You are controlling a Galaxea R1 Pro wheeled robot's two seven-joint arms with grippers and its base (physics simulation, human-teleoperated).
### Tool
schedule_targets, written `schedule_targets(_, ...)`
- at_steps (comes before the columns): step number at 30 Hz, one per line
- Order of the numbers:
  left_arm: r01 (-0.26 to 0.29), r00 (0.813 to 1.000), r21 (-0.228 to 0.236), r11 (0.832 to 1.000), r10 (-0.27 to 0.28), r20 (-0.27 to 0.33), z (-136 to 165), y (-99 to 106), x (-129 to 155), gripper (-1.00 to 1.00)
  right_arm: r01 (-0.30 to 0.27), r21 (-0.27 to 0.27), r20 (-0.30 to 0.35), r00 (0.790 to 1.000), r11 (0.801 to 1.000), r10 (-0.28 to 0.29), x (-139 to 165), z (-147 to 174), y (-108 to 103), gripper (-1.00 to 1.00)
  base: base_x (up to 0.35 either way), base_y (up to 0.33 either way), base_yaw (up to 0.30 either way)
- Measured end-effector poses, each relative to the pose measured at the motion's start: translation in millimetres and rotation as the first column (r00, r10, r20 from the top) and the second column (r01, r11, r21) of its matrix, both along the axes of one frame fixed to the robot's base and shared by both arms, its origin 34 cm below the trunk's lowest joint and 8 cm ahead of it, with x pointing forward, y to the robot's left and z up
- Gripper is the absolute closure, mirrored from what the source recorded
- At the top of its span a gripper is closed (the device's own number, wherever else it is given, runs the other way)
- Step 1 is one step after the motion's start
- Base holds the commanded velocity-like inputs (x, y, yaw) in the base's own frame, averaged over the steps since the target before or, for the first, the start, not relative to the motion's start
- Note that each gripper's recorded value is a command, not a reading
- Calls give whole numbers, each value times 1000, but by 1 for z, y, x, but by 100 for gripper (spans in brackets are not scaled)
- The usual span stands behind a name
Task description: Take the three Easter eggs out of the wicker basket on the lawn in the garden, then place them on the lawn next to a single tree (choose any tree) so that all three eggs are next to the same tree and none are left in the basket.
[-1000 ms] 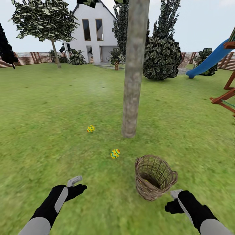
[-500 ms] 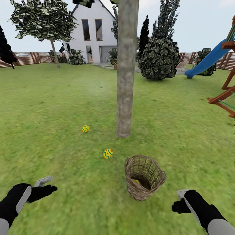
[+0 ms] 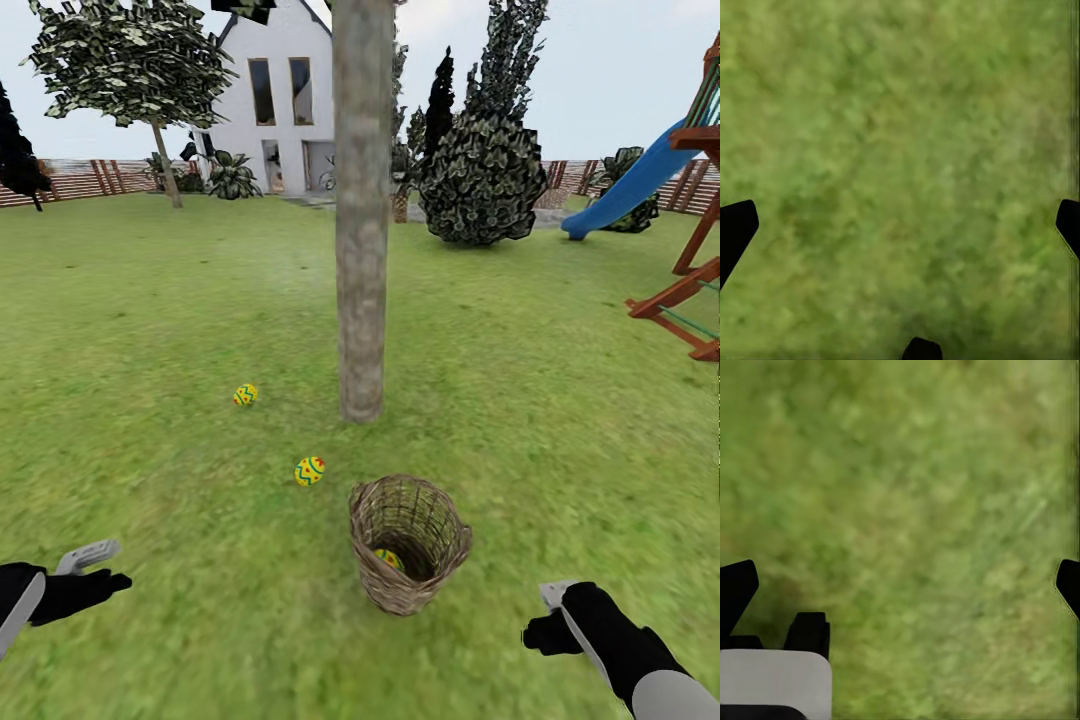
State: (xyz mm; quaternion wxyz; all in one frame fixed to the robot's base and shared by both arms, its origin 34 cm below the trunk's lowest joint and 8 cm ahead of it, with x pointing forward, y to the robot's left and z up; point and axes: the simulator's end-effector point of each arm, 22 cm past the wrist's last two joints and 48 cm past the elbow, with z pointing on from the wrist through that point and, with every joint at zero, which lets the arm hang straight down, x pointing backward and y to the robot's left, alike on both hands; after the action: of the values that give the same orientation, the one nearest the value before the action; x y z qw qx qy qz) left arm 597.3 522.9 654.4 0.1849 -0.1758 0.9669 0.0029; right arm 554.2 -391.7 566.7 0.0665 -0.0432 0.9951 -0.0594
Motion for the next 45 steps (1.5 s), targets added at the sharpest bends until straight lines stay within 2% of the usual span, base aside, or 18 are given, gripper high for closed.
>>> schedule_targets(10,3,1000,-10,1000,-3,3,-1,-6,2,-100,0,-1,2,1000,1000,0,1,0,-1,-100,-1,-315,0)
schedule_targets(13,4,1000,-15,1000,-4,3,-2,-10,2,-100,3,-8,5,1000,1000,-3,1,2,-7,-100,-66,-345,0)
schedule_targets(31,10,1000,-29,1000,-10,1,-7,-20,3,-100,-3,2,-3,1000,1000,3,-1,-1,3,-100,-8,-350,0)
schedule_targets(37,11,1000,-34,999,-11,1,-8,-23,3,-100,-7,11,-5,1000,1000,7,-1,-4,12,-100,0,-347,0)
schedule_targets(45,17,1000,-51,999,-17,0,-13,-36,4,-100,-7,13,-6,1000,1000,7,-1,-4,13,-100,0,-343,0)
